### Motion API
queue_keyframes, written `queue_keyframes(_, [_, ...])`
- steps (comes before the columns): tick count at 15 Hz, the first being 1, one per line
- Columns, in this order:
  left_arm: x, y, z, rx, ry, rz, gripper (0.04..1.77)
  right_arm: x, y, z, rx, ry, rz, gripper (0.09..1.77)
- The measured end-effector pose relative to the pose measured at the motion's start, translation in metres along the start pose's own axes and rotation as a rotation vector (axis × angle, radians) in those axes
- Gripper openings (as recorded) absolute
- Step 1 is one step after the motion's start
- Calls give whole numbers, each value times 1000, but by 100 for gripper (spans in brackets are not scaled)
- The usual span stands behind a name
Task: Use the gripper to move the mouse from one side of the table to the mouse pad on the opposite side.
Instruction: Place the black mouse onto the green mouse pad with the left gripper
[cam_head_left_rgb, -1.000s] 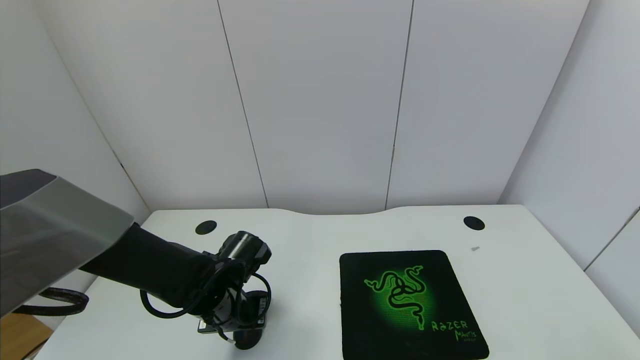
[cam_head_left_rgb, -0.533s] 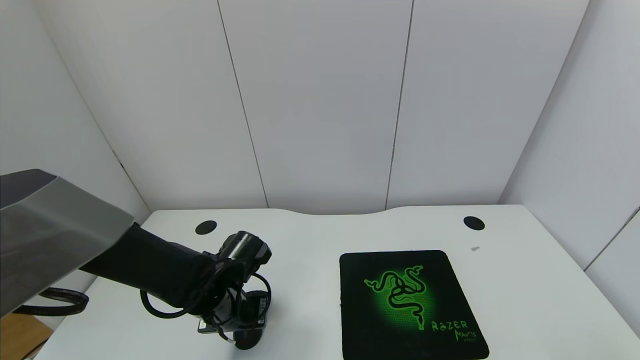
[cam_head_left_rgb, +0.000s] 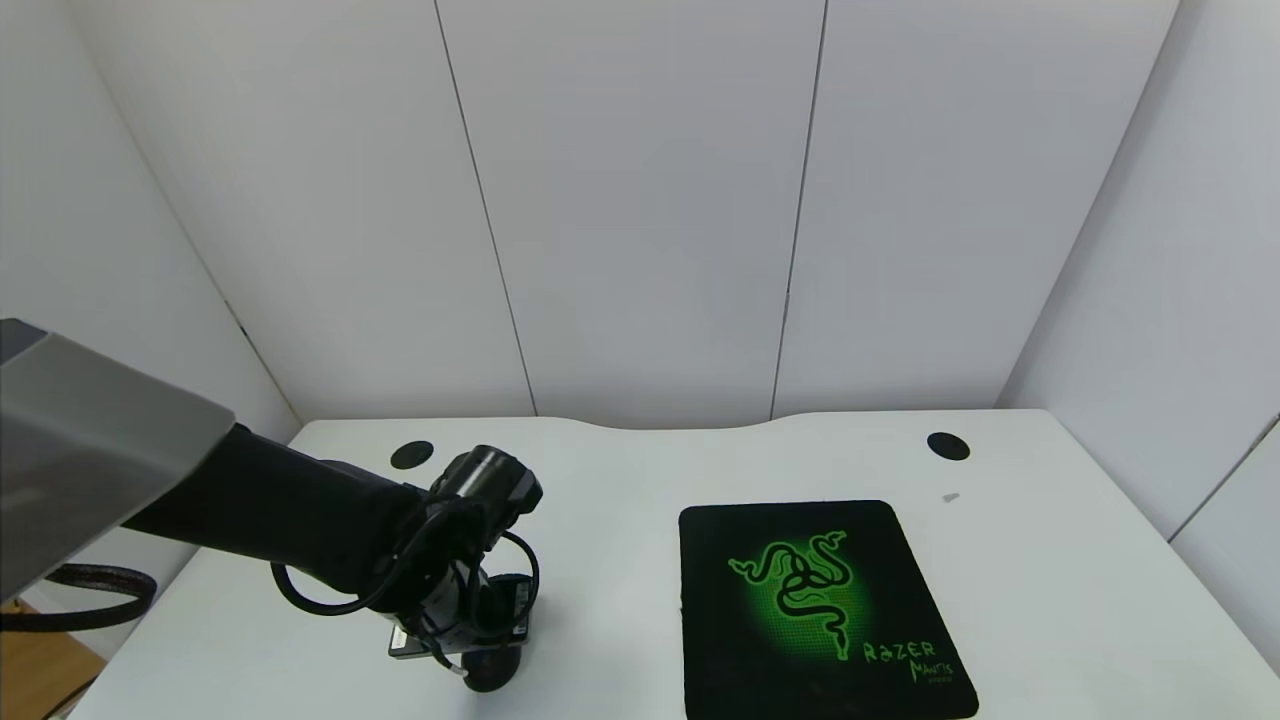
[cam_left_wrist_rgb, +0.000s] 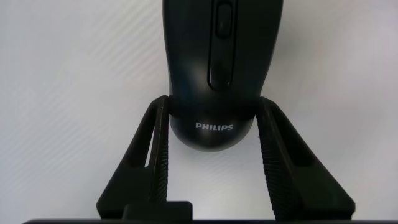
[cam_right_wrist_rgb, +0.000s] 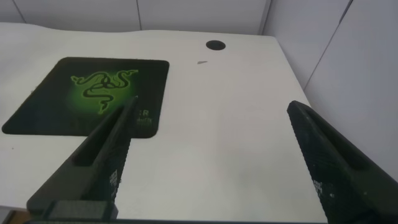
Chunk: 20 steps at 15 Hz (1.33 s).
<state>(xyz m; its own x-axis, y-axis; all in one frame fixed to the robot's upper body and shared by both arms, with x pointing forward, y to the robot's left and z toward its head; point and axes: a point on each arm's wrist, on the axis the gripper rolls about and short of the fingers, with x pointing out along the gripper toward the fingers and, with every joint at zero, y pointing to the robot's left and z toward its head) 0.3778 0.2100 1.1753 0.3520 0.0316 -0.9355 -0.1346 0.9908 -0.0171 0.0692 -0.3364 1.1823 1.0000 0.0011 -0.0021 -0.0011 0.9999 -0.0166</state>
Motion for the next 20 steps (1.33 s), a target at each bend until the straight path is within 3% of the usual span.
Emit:
queue_keyframes(7, [-43, -13, 13, -44, -15, -39, 90, 0, 0, 0, 0, 0, 0, 171])
queue_keyframes(10, [-53, -30, 13, -48, -37, -75, 90, 0, 0, 0, 0, 0, 0, 171])
queue_keyframes(13, [-66, -51, 8, -55, -9, -83, 89, 0, 0, 0, 0, 0, 0, 171])
queue_keyframes(20, [-85, -92, -3, 0, -25, -126, 89, 0, 0, 0, 0, 0, 0, 171])
